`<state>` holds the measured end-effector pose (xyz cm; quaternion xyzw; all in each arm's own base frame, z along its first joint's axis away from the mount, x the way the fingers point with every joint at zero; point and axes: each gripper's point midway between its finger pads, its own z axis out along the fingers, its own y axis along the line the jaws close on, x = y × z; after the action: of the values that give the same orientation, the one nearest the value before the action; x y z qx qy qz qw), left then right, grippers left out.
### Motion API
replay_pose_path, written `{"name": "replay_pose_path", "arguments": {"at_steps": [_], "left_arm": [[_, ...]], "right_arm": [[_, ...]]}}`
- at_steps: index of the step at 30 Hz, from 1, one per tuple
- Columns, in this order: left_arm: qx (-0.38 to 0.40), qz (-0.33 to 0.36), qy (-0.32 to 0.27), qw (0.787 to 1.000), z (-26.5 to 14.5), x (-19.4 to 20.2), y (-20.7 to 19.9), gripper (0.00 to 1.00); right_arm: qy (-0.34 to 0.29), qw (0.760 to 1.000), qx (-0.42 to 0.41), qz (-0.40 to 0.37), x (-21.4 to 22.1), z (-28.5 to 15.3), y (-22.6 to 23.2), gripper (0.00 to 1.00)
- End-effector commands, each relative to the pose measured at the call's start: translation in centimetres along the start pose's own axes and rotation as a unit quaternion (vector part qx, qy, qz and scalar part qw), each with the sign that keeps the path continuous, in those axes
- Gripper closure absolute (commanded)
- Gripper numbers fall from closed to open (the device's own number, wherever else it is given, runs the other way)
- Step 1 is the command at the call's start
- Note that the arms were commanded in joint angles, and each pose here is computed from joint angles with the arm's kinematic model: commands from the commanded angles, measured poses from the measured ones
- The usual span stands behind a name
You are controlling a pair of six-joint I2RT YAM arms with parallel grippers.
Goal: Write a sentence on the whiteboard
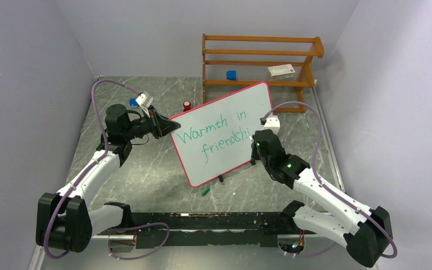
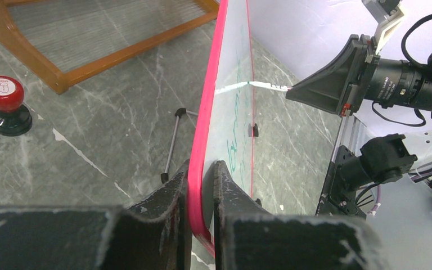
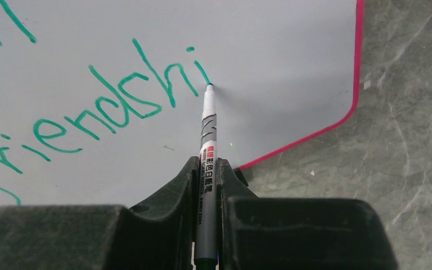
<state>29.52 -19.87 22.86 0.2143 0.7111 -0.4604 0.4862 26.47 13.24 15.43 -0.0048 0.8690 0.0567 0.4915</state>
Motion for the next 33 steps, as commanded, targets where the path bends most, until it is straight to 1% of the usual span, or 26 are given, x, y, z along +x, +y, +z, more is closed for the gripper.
{"name": "replay_pose_path", "arguments": {"at_steps": [1, 7, 13, 21, 33], "left_arm": [[-0.044, -0.008, 0.056, 0.997, -0.2, 4.3, 2.6, 0.95], [-0.045, -0.008, 0.056, 0.997, -0.2, 4.3, 2.6, 0.95], [-0.044, -0.009, 0.057, 0.997, -0.2, 4.3, 2.6, 0.95], [-0.043, -0.009, 0.057, 0.997, -0.2, 4.3, 2.6, 0.95], [-0.041, -0.010, 0.057, 0.997, -0.2, 4.3, 2.6, 0.95]], "right_arm": [[0.024, 1.000, 0.000, 0.005, 1.7, -0.1, -0.4, 1.00], [0.017, 1.000, 0.004, 0.007, 1.3, -0.3, -0.6, 1.00], [-0.016, 1.000, 0.012, 0.009, -0.8, -0.7, -0.9, 1.00], [-0.040, 0.999, 0.013, 0.009, -2.8, -0.3, -0.5, 1.00], [-0.054, 0.998, 0.009, 0.011, -4.2, 0.4, -0.2, 1.00]]}}
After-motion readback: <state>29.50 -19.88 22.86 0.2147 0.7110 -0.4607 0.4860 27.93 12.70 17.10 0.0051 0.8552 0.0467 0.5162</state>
